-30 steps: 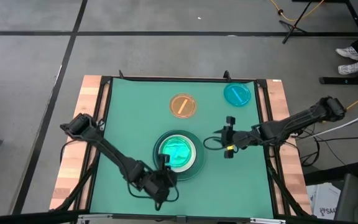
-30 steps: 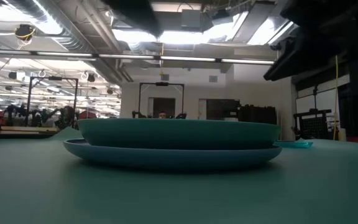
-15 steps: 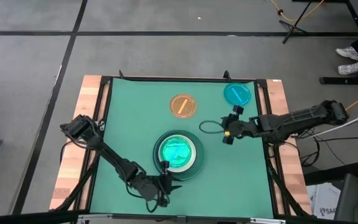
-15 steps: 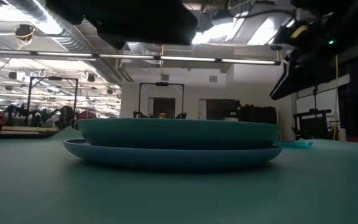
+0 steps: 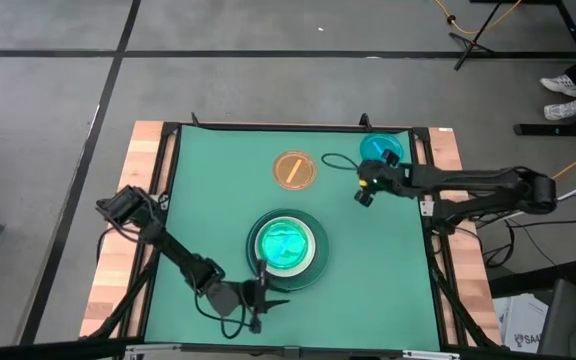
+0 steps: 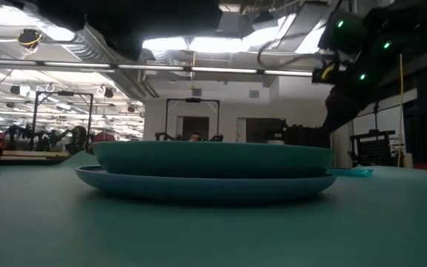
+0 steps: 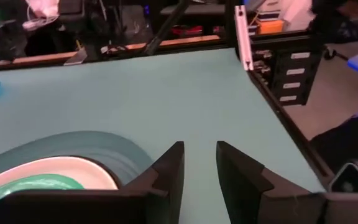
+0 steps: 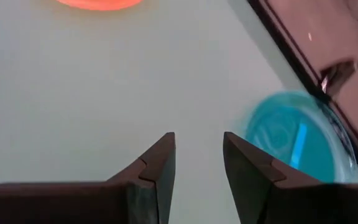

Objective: Stack plastic plates
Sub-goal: Stack the light blue plate on top of the light blue plate

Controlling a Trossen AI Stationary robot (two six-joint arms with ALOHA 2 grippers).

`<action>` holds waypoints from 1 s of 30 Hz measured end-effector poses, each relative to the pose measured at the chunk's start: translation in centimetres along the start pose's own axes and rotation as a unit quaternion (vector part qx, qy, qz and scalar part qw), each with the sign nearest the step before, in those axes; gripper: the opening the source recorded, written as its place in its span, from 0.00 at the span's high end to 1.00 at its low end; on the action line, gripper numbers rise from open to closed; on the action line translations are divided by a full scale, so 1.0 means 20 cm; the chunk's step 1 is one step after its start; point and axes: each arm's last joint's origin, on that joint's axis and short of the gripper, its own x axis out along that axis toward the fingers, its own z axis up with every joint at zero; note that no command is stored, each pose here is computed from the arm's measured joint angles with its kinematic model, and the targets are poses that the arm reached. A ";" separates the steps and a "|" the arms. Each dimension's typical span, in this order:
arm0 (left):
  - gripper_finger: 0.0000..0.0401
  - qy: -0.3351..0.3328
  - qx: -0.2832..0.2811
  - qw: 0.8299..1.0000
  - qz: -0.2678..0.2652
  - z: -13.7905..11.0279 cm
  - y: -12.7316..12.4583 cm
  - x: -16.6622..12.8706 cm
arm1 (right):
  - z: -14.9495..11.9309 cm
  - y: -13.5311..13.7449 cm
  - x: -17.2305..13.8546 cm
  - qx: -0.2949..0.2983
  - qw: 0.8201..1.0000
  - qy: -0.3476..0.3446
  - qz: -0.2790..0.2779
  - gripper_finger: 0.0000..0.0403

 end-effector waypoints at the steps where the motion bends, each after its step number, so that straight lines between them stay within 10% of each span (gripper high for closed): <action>1: 0.78 -0.003 0.001 1.000 -0.002 0.00 -0.01 0.00 | 0.00 -0.02 0.03 0.005 1.000 0.012 -0.005 0.69; 30: 0.78 0.001 0.005 1.000 -0.001 0.00 0.00 0.00 | -0.07 -0.30 0.44 0.100 0.987 0.115 -0.049 0.69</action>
